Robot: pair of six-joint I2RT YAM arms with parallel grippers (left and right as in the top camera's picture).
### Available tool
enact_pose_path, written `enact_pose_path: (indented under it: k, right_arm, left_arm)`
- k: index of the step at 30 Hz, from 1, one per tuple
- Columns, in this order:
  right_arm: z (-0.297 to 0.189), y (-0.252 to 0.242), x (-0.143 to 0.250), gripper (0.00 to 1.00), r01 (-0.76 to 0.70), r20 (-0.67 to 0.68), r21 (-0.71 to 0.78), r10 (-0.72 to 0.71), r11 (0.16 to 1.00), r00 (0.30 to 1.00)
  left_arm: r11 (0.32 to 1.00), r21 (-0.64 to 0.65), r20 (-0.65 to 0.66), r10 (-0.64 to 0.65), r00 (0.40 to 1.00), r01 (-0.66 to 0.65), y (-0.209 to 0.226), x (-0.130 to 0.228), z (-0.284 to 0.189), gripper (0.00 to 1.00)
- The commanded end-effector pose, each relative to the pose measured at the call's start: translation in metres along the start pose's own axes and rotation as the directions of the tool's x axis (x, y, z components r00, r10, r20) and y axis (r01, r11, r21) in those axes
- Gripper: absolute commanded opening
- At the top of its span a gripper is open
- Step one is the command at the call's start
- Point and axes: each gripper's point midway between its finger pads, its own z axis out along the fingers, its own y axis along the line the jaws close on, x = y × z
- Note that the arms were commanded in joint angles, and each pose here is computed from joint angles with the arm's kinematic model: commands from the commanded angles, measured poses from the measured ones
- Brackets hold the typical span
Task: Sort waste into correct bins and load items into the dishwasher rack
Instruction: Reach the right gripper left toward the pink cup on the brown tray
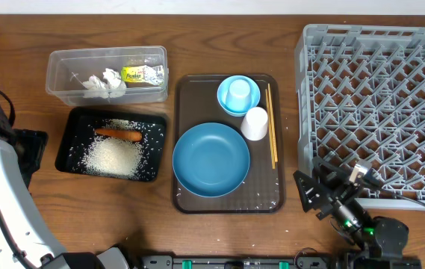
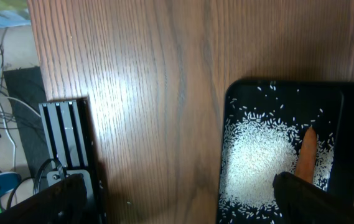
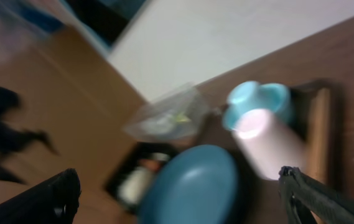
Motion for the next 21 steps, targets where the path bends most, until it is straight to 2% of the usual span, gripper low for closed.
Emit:
enact_pose_path:
  k: [1,3,5,8,10,14,17,21]
  right_arm:
    - [-0.002,0.036,-0.004,0.99,-0.196,-0.049,-0.145,0.19,0.97,0.98]
    - [-0.006,0.061,-0.022,0.99,-0.107,0.003,-0.209,0.11,0.972,0.994]
    - [-0.009,0.074,-0.042,0.99,-0.053,0.063,-0.196,0.066,0.979,0.996]
    - [-0.01,0.085,-0.072,0.99,0.024,0.121,-0.088,-0.013,0.996,0.993]
    - [-0.007,0.089,-0.089,0.99,0.081,0.104,-0.001,-0.081,0.997,0.991]
    - [0.007,0.092,-0.118,0.99,0.217,-0.061,0.155,-0.21,0.964,0.976]
    - [0.012,0.069,-0.141,0.99,0.25,-0.189,0.355,-0.192,0.901,0.963]
    - [0.025,0.043,-0.154,0.99,0.313,-0.381,0.5,-0.119,0.807,0.917]
  left_arm:
    - [1.0,-0.012,-0.002,0.004,1.0,-0.004,0.002,-0.001,0.002,0.98]
    - [1.0,-0.012,-0.002,0.004,1.0,-0.004,0.002,-0.001,0.002,0.98]
    - [1.0,-0.012,-0.002,0.004,1.0,-0.004,0.002,-0.001,0.002,0.98]
    - [1.0,-0.012,-0.002,0.004,1.0,-0.004,0.002,-0.001,0.002,0.98]
    - [1.0,-0.012,-0.002,0.004,1.0,-0.004,0.002,-0.001,0.002,0.98]
    - [1.0,-0.012,-0.002,0.004,1.0,-0.004,0.002,-0.001,0.002,0.98]
    - [1.0,-0.012,-0.002,0.004,1.0,-0.004,0.002,-0.001,0.002,0.98]
    - [1.0,-0.012,-0.002,0.004,1.0,-0.004,0.002,-0.001,0.002,0.98]
